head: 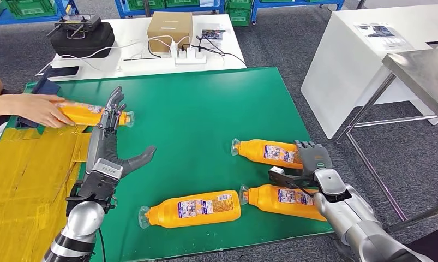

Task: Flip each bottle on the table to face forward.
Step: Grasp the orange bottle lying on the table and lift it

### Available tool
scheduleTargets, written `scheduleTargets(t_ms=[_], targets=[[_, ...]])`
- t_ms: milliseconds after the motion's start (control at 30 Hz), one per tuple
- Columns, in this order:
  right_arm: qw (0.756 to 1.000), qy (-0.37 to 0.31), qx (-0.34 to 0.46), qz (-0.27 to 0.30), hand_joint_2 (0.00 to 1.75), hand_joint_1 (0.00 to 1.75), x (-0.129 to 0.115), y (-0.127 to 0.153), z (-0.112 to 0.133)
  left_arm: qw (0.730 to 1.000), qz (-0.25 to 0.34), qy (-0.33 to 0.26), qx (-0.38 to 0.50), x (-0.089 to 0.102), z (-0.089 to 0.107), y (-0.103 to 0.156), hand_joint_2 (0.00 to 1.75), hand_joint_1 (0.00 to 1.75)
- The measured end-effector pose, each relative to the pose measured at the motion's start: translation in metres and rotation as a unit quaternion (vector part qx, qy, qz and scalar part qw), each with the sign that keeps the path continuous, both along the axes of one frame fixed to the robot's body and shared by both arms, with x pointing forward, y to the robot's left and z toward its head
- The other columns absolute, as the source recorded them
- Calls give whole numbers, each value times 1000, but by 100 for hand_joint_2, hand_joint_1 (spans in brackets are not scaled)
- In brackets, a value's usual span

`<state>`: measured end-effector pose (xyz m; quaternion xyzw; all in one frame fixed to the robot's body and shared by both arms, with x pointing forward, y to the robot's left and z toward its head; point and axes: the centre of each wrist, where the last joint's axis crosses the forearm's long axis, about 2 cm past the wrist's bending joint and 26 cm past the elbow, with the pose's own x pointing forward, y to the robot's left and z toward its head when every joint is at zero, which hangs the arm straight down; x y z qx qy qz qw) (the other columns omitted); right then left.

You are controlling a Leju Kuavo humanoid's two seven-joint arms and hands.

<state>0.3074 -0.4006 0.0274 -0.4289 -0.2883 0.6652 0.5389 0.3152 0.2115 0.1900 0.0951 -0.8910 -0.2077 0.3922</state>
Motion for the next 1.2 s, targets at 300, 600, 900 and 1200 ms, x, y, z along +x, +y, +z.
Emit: scheduleTargets(t_ms=[300,600,900,1200], targets=[[1000,1,0,0,175,169,0,1,-1,1000,0,0,0,0,0,0,175,0],[1000,2,1,0,175,169,1,1,0,1000,0,0,0,0,0,0,175,0],[1000,2,0,-1,175,172,1,1,-1,1000,0,0,0,0,0,0,175,0],[830,-286,475,60,175,175,-24,141,48,999,-30,45,-3,-25,-17,-6,175,0]])
